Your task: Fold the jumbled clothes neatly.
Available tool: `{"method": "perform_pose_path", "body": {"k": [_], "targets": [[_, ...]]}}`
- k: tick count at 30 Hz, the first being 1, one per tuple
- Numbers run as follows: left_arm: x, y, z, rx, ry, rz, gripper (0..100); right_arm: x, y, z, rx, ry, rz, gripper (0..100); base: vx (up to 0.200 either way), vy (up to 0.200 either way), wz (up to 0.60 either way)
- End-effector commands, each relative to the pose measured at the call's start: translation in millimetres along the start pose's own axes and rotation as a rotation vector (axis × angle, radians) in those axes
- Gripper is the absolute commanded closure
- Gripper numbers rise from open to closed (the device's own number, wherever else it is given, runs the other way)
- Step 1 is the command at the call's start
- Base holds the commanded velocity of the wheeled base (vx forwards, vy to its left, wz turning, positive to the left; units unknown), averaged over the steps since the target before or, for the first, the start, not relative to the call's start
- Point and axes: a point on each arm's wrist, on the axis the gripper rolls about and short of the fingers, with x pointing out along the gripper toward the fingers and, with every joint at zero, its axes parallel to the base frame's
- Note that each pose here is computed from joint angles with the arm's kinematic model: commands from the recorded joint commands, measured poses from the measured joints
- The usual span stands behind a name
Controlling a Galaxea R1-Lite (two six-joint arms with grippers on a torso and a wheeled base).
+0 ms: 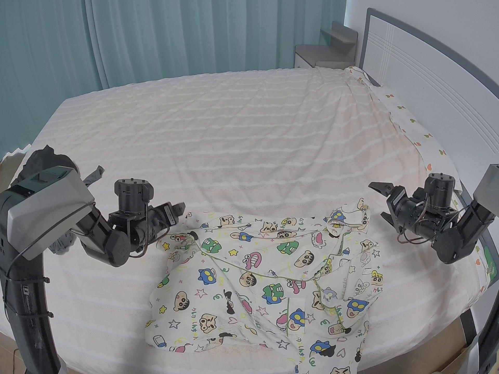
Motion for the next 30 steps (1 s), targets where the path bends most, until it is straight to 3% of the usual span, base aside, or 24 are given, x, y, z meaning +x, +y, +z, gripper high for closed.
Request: {"method": "perform_pose_path", "body": {"k": [1, 7, 11, 13, 16, 18, 19, 21, 25, 27, 30], "targets": [[-29, 1, 11, 0.025, 0.193, -0.018, 0, -65, 21, -9, -0.069, 0.002, 0.009, 0, 0.000, 0.000, 0.00], [-25, -4, 10, -0.151, 0.363, 0.079, 0, -118, 28, -21, -0.074, -0.047, -0.007, 0, 0.000, 0.000, 0.00], [-27, -3, 7, -0.181, 0.375, 0.096, 0, -130, 27, -23, -0.071, -0.102, -0.037, 0, 0.000, 0.000, 0.00], [-30, -4, 7, -0.263, 0.375, 0.108, 0, -140, 25, -26, -0.050, -0.129, -0.055, 0, 0.000, 0.000, 0.00], [-38, -5, 6, -0.306, 0.379, 0.119, 0, -154, 24, -30, -0.027, -0.124, -0.047, 0, 0.000, 0.000, 0.00], [-42, -1, 2, -0.300, 0.394, 0.129, 0, -159, 20, -34, -0.029, -0.097, -0.053, 0, 0.000, 0.000, 0.00], [-52, 5, -8, -0.273, 0.425, 0.143, 0, -162, 14, -47, -0.050, 0.003, -0.047, 0, 0.000, 0.000, 0.00], [-64, 10, -14, -0.234, 0.462, 0.115, 0, -161, 8, -52, -0.067, 0.070, -0.049, 0, 0.000, 0.000, 0.00], [-95, 22, -27, -0.144, 0.531, 0.017, 0, -155, -2, -59, -0.062, 0.133, -0.090, 0, 0.000, 0.000, 0.00], [-108, 30, -40, -0.055, 0.575, 0.010, 0, -155, -8, -64, -0.063, 0.163, -0.114, 0, 0.000, 0.000, 0.00], [-115, 36, -48, 0.000, 0.600, 0.013, 0, -156, -10, -70, -0.076, 0.192, -0.124, 0, 0.000, 0.000, 0.00]]}}
